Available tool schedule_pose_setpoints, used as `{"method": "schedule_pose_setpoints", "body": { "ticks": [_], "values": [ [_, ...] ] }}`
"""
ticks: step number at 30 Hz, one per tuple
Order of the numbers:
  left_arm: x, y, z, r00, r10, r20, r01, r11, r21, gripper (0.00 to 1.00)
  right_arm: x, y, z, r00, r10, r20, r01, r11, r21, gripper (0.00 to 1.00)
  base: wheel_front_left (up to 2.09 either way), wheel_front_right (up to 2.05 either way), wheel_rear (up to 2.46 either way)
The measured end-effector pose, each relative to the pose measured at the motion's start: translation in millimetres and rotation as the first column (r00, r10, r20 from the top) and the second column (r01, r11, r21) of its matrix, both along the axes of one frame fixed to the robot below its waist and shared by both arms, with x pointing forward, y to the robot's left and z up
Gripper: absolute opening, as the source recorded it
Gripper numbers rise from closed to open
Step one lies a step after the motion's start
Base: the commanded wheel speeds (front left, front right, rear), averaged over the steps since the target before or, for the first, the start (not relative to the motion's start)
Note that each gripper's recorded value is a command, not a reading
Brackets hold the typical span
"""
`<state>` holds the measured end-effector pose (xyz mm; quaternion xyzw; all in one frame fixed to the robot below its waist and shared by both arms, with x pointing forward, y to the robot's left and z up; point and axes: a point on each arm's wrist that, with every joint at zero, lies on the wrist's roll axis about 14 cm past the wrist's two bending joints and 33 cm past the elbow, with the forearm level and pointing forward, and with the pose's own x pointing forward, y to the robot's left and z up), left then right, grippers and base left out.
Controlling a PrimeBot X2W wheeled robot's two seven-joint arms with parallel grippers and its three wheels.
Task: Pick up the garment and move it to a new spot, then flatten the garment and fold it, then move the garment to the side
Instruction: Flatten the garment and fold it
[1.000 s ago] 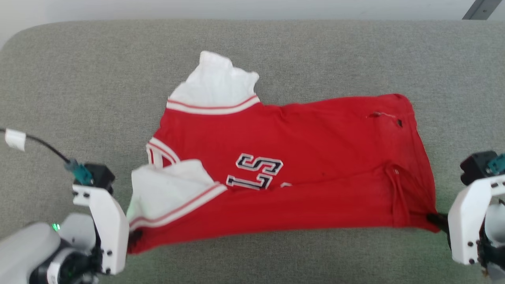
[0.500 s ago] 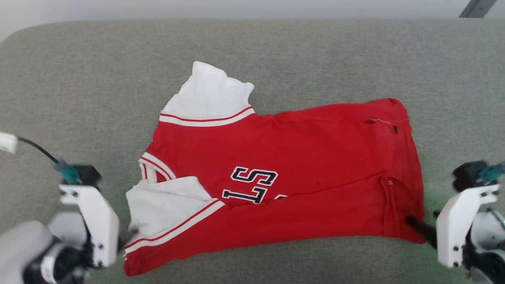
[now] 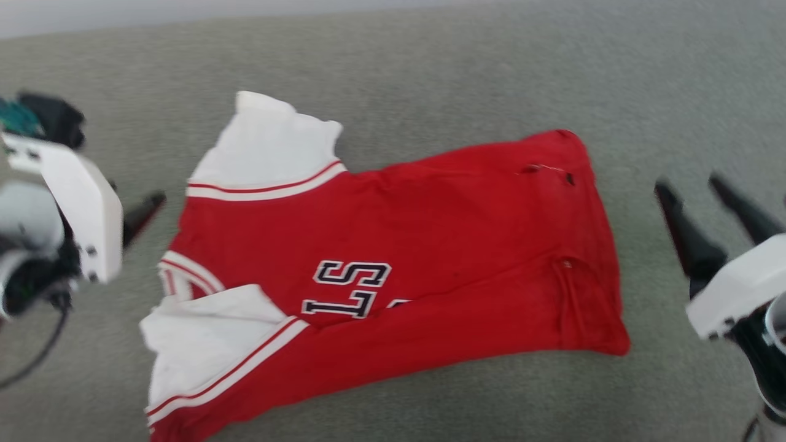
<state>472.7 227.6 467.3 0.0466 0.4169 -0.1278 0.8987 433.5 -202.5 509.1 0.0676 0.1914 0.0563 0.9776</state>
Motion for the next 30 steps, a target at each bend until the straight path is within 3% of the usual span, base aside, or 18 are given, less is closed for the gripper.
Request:
{"method": "schedule_pose_setpoints", "body": {
  "ticks": [5,11,20,27,28,30],
  "values": [
    [50.1,-16.1,5.8,0.995,-0.067,0.069,0.067,0.998,0.008,1.0,16.0,-12.2,39.4,0.964,-0.096,0.248,0.096,0.995,0.013,1.0,0.0,0.0,0.0],
    [92.8,-37.4,-15.4,0.994,-0.1,0.043,0.099,0.995,0.014,1.0,21.6,-21.1,48.1,0.923,-0.14,0.36,0.146,0.989,0.012,1.0,0.0,0.0,0.0],
    [121.7,-53.5,-76.6,0.991,-0.047,-0.122,0.047,0.999,-0.007,1.0,32.5,-27.0,15.7,0.943,-0.155,0.296,0.16,0.987,0.009,1.0,0.0,0.0,0.0],
    [125.5,-60.9,-101.0,0.971,-0.013,-0.238,0.011,1.0,-0.01,1.0,53.6,-12.2,-20.1,0.982,-0.102,0.16,0.103,0.995,0.003,1.0,0.0,0.0,0.0],
    [125.1,-62.7,-102.2,0.968,-0.014,-0.249,0.01,1.0,-0.016,0.0,58.1,-7.9,-25.5,0.987,-0.087,0.133,0.087,0.996,0.003,1.0,0.0,0.0,0.0],
    [126.1,-65.6,-103.2,0.966,-0.02,-0.256,0.015,1.0,-0.022,0.0,67.2,2.7,-39.5,0.997,-0.038,0.064,0.039,0.999,-0.009,1.0,0.0,0.0,0.0]
  ]
}}
